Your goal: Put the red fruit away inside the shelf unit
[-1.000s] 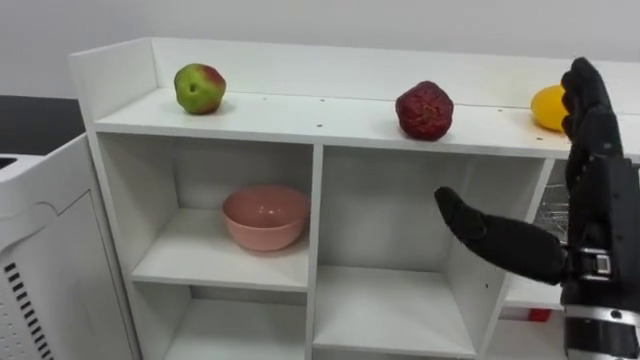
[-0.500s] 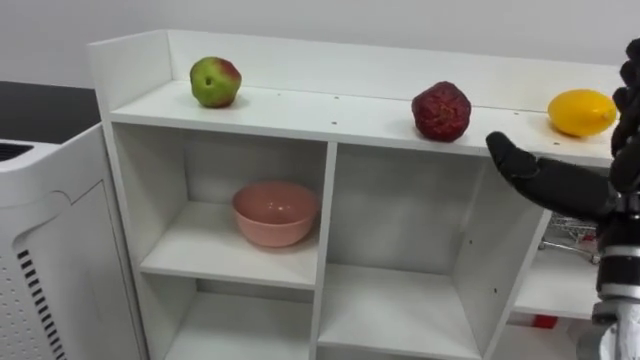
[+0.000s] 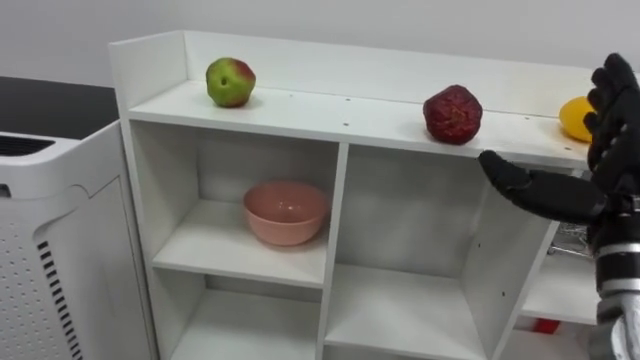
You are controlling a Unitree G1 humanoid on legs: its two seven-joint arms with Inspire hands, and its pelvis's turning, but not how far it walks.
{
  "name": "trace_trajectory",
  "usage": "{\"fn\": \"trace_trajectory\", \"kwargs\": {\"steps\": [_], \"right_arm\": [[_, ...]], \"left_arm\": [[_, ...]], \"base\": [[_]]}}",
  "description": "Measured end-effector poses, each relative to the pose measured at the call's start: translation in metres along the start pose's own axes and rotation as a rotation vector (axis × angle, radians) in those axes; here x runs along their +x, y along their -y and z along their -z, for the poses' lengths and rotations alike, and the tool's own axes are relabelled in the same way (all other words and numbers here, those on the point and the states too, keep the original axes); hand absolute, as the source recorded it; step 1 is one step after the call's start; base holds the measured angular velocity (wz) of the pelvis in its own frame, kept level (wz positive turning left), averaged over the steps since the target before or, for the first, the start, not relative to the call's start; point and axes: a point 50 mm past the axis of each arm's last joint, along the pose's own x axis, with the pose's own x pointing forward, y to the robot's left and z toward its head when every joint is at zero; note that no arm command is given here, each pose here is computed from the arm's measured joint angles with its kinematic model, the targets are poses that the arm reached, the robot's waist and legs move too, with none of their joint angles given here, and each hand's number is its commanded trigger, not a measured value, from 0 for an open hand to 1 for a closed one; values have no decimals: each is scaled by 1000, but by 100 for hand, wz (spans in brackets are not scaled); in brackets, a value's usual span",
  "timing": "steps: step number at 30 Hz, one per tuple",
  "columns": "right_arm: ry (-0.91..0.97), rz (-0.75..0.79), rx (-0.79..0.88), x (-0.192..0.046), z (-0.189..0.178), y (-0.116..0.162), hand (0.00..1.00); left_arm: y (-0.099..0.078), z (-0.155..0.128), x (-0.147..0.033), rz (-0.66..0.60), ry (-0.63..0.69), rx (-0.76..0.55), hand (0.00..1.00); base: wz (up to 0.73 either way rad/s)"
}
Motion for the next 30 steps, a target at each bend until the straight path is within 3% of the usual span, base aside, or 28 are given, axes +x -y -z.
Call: {"fn": "trace_trajectory", "kwargs": {"steps": [9,30], "right_arm": [[24,-44,-9,15,-6,-5,0],[12,-121,-48,27,-6,-12,0]], "left_arm": [[-2,-1,0,18,6,2,0],[-11,-2,0,2,21,12,0]], "base": [[3],[0]]}}
